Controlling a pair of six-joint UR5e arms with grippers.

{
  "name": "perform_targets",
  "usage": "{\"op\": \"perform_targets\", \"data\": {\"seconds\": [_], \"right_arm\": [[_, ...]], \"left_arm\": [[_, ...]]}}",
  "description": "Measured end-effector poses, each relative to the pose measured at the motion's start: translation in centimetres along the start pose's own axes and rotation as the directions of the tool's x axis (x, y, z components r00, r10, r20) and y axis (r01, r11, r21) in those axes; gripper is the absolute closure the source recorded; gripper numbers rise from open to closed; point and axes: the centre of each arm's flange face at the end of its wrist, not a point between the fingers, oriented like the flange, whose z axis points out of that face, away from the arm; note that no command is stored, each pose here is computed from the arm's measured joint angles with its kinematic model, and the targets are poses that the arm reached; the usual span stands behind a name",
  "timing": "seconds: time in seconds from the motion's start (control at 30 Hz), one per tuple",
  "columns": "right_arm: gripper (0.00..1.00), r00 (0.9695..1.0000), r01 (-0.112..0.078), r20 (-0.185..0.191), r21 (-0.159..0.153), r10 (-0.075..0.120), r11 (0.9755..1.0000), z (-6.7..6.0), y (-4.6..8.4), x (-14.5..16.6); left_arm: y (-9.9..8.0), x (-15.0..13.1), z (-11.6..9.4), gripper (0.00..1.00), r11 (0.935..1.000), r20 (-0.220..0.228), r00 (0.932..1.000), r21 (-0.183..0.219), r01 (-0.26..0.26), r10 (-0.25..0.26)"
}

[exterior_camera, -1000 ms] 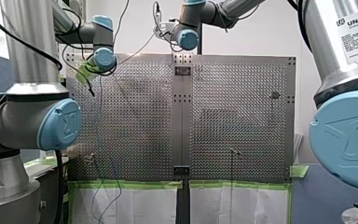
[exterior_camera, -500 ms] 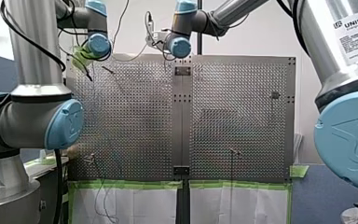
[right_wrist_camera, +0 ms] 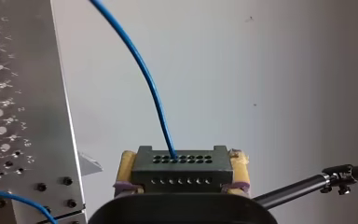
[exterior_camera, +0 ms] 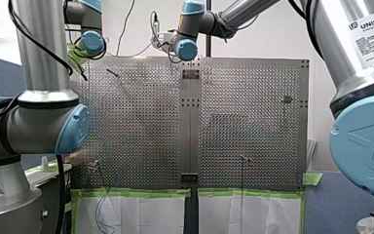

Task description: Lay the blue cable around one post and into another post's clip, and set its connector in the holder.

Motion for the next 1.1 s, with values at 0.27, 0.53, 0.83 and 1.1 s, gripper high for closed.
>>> {"op": "perform_targets", "data": {"seconds": [0.27, 0.53, 0.83, 1.1], "right_arm": [[1.00, 1.0000, -0.003, -0.009, -0.010, 0.003, 0.9999, 1.0, -0.3, -1.2], [1.00, 0.9991, -0.024, -0.035, -0.013, 0.024, 0.9996, 1.9, -0.7, -1.8], [1.00, 0.9993, -0.031, -0.023, -0.020, 0.030, 0.9993, 2.7, -1.2, -3.3], [1.00, 0.9974, -0.054, -0.051, -0.045, 0.051, 0.9975, 4.9, -0.7, -4.7]], "left_arm": [[1.8, 0.3, 3.6, 0.00, 0.9990, 0.020, 0.9989, 0.018, 0.042, -0.042], [2.7, -1.5, 7.7, 0.00, 0.9924, 0.073, 0.9919, 0.075, 0.098, -0.103], [5.9, -1.4, 11.0, 0.00, 0.9919, 0.076, 0.9920, 0.085, 0.094, -0.100], [6.7, -0.3, 12.1, 0.00, 0.9876, 0.031, 0.9955, 0.132, 0.085, -0.089]]}}
